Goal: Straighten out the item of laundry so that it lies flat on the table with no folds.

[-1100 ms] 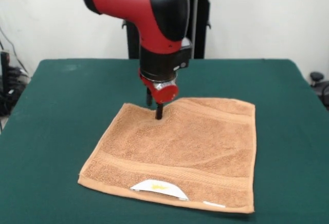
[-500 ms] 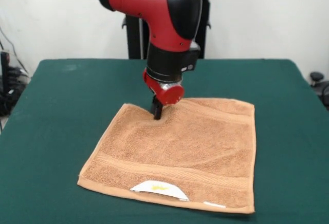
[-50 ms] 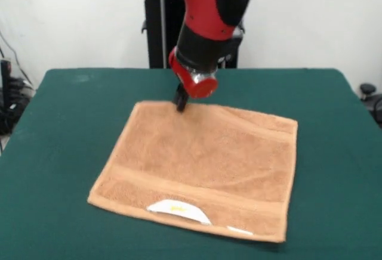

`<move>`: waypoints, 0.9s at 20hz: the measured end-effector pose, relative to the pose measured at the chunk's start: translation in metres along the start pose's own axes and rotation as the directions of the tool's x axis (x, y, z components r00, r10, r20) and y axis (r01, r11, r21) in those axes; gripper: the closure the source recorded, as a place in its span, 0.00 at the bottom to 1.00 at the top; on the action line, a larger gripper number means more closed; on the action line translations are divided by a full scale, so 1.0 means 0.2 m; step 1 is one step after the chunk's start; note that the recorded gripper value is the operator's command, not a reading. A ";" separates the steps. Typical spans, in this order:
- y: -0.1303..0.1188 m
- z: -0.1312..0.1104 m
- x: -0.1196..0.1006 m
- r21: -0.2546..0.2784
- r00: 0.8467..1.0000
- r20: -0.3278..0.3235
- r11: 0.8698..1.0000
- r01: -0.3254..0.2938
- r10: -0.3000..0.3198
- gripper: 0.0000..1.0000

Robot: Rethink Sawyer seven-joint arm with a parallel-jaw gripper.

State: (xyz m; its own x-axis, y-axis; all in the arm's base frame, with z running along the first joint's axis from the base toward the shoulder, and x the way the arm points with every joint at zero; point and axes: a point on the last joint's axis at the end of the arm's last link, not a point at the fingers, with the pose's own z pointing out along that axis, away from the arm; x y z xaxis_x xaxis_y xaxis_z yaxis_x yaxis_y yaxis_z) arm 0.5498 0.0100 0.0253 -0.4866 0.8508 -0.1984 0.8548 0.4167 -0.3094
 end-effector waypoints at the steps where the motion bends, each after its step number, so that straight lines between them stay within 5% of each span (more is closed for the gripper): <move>1: 0.00 -0.04 -0.01 0.032 1.000 -0.005 0.999 0.004 -0.004 1.00; 6: -0.03 -0.36 -0.11 0.227 0.999 -0.042 0.974 -0.008 0.018 1.00; 8: -0.03 -0.43 -0.16 0.250 0.999 -0.037 0.968 -0.022 0.033 1.00; 12: 0.00 -0.49 -0.27 0.223 0.999 0.001 0.974 -0.049 0.050 1.00; 18: 0.09 -0.40 -0.38 0.108 0.994 0.068 0.990 -0.089 0.082 1.00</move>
State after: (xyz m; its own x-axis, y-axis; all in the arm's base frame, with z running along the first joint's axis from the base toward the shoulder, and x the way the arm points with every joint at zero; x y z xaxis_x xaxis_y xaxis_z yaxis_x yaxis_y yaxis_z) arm 0.6163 -0.0226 0.1095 -0.4263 0.8581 -0.2863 0.8700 0.3024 -0.3894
